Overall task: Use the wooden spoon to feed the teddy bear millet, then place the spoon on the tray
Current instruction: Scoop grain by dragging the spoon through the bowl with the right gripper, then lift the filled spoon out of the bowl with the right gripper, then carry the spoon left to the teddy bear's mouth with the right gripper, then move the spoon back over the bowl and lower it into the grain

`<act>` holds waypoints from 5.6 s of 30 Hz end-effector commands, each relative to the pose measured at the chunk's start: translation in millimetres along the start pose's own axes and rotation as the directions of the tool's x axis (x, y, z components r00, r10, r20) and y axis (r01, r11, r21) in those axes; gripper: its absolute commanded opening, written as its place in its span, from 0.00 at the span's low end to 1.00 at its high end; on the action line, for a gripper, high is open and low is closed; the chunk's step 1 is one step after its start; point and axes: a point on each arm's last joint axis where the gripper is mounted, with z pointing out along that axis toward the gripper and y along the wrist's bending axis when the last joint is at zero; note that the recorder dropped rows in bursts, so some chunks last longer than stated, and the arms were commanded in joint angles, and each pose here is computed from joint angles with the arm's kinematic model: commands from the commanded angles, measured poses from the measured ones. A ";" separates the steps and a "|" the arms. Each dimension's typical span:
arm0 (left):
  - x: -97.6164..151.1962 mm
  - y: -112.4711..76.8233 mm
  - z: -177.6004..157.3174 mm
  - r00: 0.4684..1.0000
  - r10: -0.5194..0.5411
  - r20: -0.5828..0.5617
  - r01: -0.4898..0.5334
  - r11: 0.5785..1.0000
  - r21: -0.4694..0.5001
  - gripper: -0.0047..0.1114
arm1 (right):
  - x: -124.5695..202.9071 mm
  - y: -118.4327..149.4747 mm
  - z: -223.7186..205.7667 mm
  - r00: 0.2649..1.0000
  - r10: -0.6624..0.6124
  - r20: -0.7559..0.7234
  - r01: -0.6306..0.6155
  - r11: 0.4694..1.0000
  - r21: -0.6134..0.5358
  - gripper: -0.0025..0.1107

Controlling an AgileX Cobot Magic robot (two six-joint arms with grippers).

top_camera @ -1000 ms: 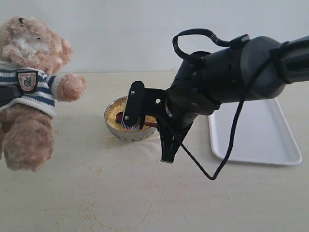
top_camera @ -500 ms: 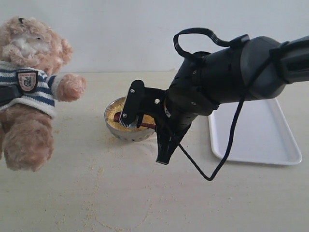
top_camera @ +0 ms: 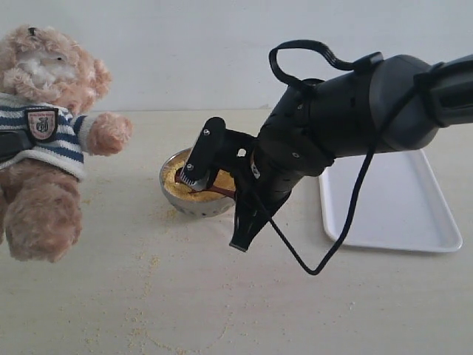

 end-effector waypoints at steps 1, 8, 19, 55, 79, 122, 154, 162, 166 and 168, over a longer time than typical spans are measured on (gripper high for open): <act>0.3 -1.4 -0.1 1.000 -0.007 0.011 0.007 1.000 0.015 0.08 | 1.0 -4.7 0.4 0.999 0.032 0.005 -0.032 0.999 0.005 0.02; 0.3 -1.4 -0.1 1.000 -0.007 0.011 0.007 1.000 0.015 0.08 | 0.5 -4.6 -0.3 0.998 0.059 0.010 -0.059 0.998 0.002 0.02; 0.3 -1.4 -0.1 1.000 -0.007 0.011 0.007 1.000 0.015 0.08 | 6.6 -9.2 0.6 0.986 0.168 -0.010 -0.168 0.985 -0.034 0.02; 0.3 -1.4 -0.1 1.000 -0.007 0.011 0.007 1.000 0.015 0.08 | 5.2 -42.0 -53.2 0.968 0.243 -0.054 -0.248 0.962 -0.117 0.02; 19.0 11.1 -0.6 0.964 -0.213 -0.162 0.193 0.973 -0.129 0.08 | -24.0 -55.9 -97.1 0.960 0.272 -0.066 -0.280 0.928 -0.247 0.02; 44.2 27.3 17.4 0.834 -0.462 -0.302 0.489 0.872 0.018 0.08 | -124.5 28.7 -109.0 0.913 -0.393 0.106 0.366 0.907 0.209 0.02; 42.6 27.4 17.8 0.860 -0.424 -0.285 0.452 0.891 0.039 0.08 | -100.0 -3.7 -130.0 0.988 -0.152 -0.015 0.151 0.954 0.259 0.02; 40.0 29.4 18.7 0.886 -0.392 -0.247 0.414 0.909 0.042 0.08 | -66.7 -50.2 -143.9 0.999 -0.010 -0.046 0.018 0.984 0.177 0.02; 40.0 29.4 18.7 0.886 -0.392 -0.247 0.414 0.909 0.042 0.08 | -54.1 -64.7 -123.7 0.983 -0.084 -0.165 0.114 0.978 0.177 0.02; 40.0 29.4 18.7 0.886 -0.392 -0.247 0.414 0.909 0.042 0.08 | -53.3 -67.9 -111.4 0.971 -0.115 -0.209 0.158 0.966 0.204 0.02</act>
